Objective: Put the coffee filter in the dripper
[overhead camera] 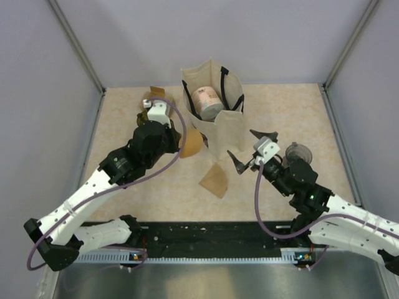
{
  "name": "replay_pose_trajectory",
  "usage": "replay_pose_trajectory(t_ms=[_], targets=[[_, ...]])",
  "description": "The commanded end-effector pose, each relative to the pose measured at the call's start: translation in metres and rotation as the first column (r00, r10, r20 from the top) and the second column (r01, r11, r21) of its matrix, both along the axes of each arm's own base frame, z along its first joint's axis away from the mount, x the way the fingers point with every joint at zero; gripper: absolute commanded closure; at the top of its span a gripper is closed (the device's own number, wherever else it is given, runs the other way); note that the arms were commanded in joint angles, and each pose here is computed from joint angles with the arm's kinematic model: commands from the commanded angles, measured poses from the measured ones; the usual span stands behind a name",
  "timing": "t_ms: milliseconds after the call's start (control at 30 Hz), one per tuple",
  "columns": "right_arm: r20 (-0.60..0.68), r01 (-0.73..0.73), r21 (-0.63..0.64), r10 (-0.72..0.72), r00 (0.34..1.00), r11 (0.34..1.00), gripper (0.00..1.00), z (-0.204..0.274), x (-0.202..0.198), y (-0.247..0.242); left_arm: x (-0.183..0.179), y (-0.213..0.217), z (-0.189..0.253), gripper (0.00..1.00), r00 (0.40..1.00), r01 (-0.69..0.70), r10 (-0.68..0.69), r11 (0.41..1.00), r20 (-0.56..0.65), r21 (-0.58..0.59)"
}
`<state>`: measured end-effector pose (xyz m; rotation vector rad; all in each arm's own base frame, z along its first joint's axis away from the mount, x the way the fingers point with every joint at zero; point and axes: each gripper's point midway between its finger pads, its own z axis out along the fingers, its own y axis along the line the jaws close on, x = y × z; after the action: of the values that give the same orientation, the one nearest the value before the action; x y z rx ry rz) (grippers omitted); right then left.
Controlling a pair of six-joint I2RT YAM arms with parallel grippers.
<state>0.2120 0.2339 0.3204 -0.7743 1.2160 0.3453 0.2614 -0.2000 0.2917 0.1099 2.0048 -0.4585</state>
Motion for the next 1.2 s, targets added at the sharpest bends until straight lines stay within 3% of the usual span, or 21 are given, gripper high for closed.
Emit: replay_pose_trajectory(t_ms=[0, 167, 300, 533, 833, 1167], targets=[[-0.1, 0.216, 0.223, -0.198, 0.975, 0.95, 0.01, 0.02, 0.022, -0.026, 0.021, 0.027, 0.052, 1.0, 0.974, -0.188, 0.192, 0.981, 0.119, -0.044], [-0.135, 0.297, 0.228, -0.272, 0.953, 0.927, 0.01, 0.007, 0.03, -0.035, 0.055, 0.051, 0.089, 1.0, 0.919, -0.347, 0.36, 0.932, 0.161, -0.105], [-0.13, 0.3, 0.229, -0.276, 0.952, 0.926, 0.01, 0.003, 0.028, -0.039, 0.092, 0.078, 0.093, 1.0, 0.892, -0.405, 0.434, 0.891, 0.123, -0.205], [-0.121, 0.347, 0.239, -0.327, 0.937, 0.907, 0.01, 0.002, 0.03, -0.051, 0.13, 0.122, 0.093, 1.0, 0.843, -0.483, 0.526, 0.832, 0.112, -0.273], [-0.123, 0.349, 0.223, -0.329, 0.936, 0.91, 0.01, -0.001, 0.032, -0.049, 0.149, 0.126, 0.075, 1.0, 0.869, -0.456, 0.493, 0.833, 0.047, -0.313], [-0.12, 0.353, 0.213, -0.334, 0.935, 0.911, 0.01, -0.004, 0.033, -0.048, 0.148, 0.134, 0.02, 1.0, 0.844, -0.527, 0.531, 0.798, -0.075, -0.292]])
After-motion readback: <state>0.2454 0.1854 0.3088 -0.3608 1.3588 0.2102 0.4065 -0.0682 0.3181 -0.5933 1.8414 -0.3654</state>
